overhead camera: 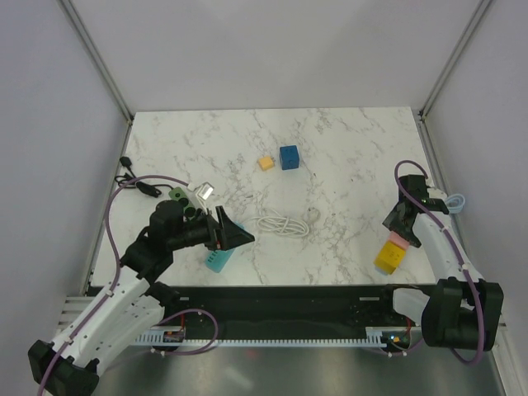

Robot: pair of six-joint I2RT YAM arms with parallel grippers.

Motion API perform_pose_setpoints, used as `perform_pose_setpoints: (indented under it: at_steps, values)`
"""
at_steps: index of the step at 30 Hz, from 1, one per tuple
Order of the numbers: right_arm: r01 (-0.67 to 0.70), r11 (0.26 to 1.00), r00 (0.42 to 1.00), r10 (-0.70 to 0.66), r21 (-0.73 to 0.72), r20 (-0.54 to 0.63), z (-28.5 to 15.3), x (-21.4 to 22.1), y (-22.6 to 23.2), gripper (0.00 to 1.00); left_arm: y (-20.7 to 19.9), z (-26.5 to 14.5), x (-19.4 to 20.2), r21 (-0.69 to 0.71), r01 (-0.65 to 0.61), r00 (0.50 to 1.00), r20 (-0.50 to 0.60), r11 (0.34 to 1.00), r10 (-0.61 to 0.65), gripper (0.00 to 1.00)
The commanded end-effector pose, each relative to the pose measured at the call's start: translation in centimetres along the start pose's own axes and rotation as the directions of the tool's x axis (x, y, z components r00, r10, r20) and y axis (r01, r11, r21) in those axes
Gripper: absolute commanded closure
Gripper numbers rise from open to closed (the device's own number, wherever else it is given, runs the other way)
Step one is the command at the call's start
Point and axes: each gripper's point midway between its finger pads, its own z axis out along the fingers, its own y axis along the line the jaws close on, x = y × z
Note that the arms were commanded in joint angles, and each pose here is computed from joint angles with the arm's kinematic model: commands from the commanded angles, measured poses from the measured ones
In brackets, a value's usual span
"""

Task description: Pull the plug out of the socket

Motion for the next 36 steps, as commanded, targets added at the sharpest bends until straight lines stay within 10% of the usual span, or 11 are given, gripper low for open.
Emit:
perform_pose_setpoints:
  at_steps: [1,9,36]
  values:
    - [-0.038,0.994,0.999,0.038,-0.107,0.002,-0.1,-0.2,2.2,0.43,-1.2,0.1,0.0,0.070,-0.027,1.000,-0.010,0.997,0.028,0.09]
    - [-0.014,0.973,1.000,0.014,-0.229,-0.002,-1.3,-0.5,4.8,0.59,-1.2,0.2,0.1,0.079,-0.025,0.999,-0.021,0.997,0.027,0.09]
    - [0.161,0.845,0.986,-0.159,-0.509,0.047,-6.8,5.2,20.5,0.56,-1.6,2.0,0.7,0.130,0.022,0.997,-0.075,0.991,-0.012,0.23]
